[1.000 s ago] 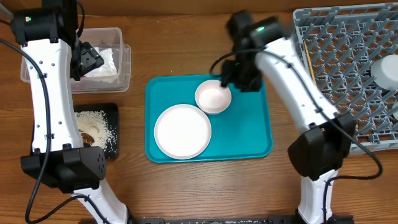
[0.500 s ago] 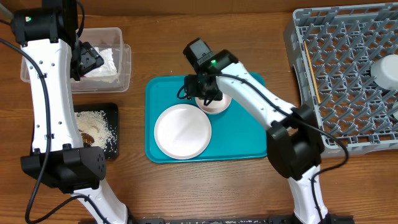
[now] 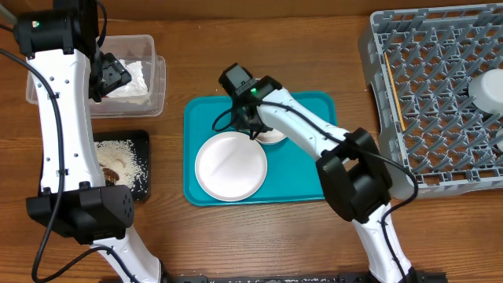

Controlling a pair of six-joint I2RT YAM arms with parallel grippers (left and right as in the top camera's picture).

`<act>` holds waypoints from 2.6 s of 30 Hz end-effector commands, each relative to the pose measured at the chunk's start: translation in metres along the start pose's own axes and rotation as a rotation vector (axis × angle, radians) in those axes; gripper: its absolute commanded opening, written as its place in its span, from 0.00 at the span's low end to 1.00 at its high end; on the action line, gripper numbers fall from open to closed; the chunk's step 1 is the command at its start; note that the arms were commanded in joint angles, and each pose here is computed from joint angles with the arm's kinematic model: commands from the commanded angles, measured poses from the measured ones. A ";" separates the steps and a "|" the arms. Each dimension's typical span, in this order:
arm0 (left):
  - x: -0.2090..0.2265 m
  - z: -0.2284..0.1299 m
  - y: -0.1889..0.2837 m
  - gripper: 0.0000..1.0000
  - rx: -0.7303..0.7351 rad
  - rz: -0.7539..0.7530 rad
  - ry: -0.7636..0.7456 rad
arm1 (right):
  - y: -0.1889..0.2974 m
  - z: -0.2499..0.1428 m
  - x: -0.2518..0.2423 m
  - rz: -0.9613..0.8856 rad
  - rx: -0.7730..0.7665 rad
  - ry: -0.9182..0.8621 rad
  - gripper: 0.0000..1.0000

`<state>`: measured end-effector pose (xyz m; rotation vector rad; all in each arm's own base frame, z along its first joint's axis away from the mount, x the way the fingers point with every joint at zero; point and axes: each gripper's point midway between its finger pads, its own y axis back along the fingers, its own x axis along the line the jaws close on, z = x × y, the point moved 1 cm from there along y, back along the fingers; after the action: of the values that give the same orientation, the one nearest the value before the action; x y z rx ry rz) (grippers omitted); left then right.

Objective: Sort waste into correct bins and load items into the dishwasher
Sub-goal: 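Grip the pink bowl rim with the right gripper and lift it, then carry the pink bowl to the rack and set it down, release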

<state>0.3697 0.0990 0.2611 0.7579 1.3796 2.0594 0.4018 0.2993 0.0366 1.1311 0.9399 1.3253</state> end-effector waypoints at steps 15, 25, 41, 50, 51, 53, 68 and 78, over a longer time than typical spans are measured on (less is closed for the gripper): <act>0.000 0.001 0.011 1.00 -0.028 -0.021 -0.008 | 0.141 0.102 -0.057 0.004 -0.145 -0.067 0.04; 0.000 0.001 0.011 1.00 -0.028 -0.021 -0.008 | 0.266 0.212 -0.292 0.133 -0.473 -0.295 0.04; 0.001 0.001 0.011 1.00 -0.027 -0.020 -0.006 | 0.231 0.277 -0.497 0.415 -0.872 -0.391 0.04; 0.000 0.001 0.011 1.00 -0.028 -0.021 -0.008 | 0.178 0.277 -0.471 0.578 -0.954 -0.217 0.04; 0.000 0.001 0.011 1.00 -0.028 -0.021 -0.008 | 0.173 0.275 -0.469 0.596 -0.959 -0.196 0.04; 0.000 0.001 0.011 1.00 -0.029 -0.021 -0.008 | 0.165 0.273 -0.462 0.648 -0.963 -0.141 0.04; 0.000 0.001 0.011 1.00 -0.028 -0.021 -0.008 | 0.101 0.258 -0.502 0.716 -0.876 -0.343 0.05; 0.000 0.001 0.011 1.00 -0.028 -0.021 -0.007 | 0.112 0.241 -0.546 0.773 -0.848 -0.550 0.52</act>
<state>0.3697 0.0990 0.2611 0.7581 1.3793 2.0598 0.5818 -0.2571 0.1575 1.0204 -0.4578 1.7062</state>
